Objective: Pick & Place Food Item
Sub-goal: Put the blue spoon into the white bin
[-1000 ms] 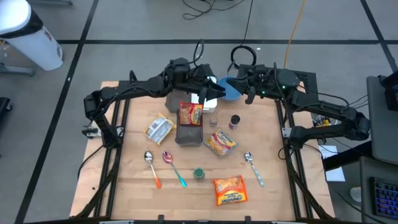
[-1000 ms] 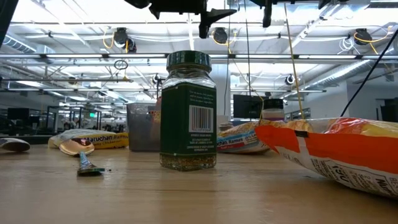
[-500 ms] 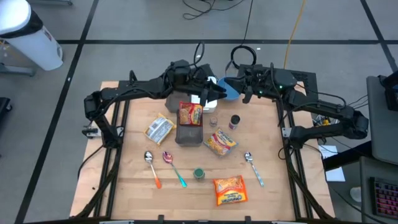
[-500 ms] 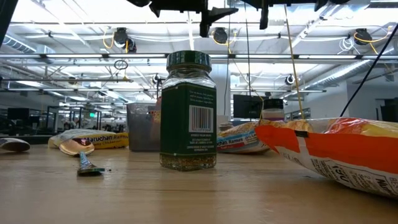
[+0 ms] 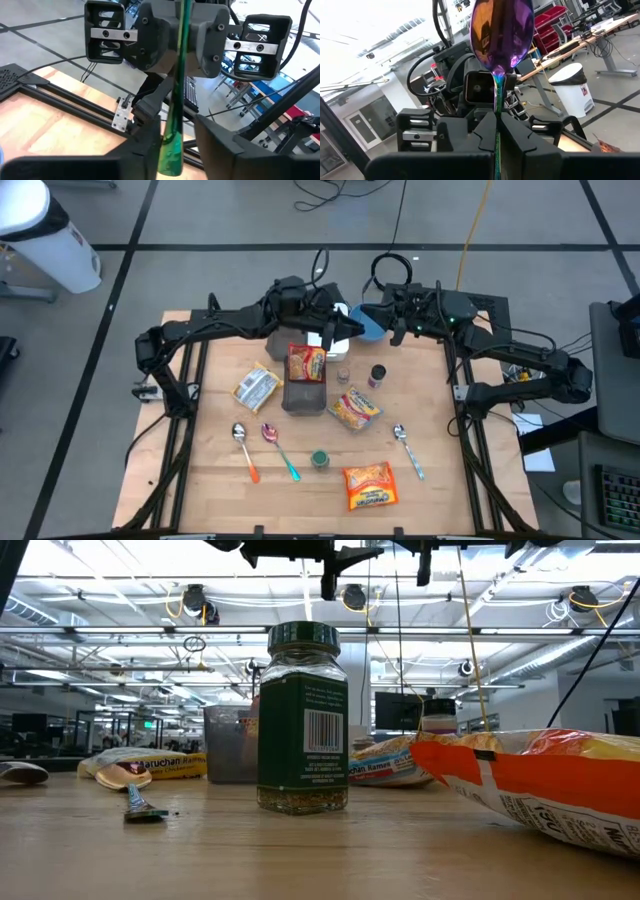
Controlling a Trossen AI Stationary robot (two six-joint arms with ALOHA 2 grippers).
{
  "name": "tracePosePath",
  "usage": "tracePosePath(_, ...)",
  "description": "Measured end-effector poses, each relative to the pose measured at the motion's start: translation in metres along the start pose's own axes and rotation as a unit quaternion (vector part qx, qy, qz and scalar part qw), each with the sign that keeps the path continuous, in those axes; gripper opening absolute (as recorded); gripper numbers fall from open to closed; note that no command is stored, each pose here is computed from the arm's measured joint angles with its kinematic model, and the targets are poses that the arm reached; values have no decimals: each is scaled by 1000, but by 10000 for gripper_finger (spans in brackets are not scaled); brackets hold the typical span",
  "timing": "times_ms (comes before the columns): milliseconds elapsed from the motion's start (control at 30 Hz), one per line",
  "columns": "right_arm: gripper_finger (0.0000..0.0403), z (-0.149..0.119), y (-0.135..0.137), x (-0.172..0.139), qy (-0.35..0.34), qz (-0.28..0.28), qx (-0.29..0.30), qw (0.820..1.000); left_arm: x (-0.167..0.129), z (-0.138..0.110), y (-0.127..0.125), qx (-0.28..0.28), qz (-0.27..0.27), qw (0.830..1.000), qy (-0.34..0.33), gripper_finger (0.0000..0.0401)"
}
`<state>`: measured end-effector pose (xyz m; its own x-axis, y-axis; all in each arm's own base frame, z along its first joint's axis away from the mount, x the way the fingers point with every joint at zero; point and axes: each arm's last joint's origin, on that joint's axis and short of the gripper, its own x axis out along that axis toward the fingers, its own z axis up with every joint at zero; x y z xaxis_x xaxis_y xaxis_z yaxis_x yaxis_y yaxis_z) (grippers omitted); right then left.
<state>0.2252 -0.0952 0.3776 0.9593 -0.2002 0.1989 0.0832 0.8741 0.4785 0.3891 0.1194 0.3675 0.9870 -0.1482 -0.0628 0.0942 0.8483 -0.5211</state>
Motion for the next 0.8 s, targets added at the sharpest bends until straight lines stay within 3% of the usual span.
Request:
tracePosePath(233, 0, 0, 0, 0, 1, 1, 0, 1000, 0, 0, 1, 8, 1, 1000, 0, 47)
tracePosePath(500, 0, 0, 0, 0, 1, 0, -1, 1000, 0, 0, 1, 15, 1, 1000, 0, 60)
tracePosePath(800, 0, 0, 0, 0, 1, 0, -3, 1000, 0, 0, 1, 20, 1, 1000, 0, 45)
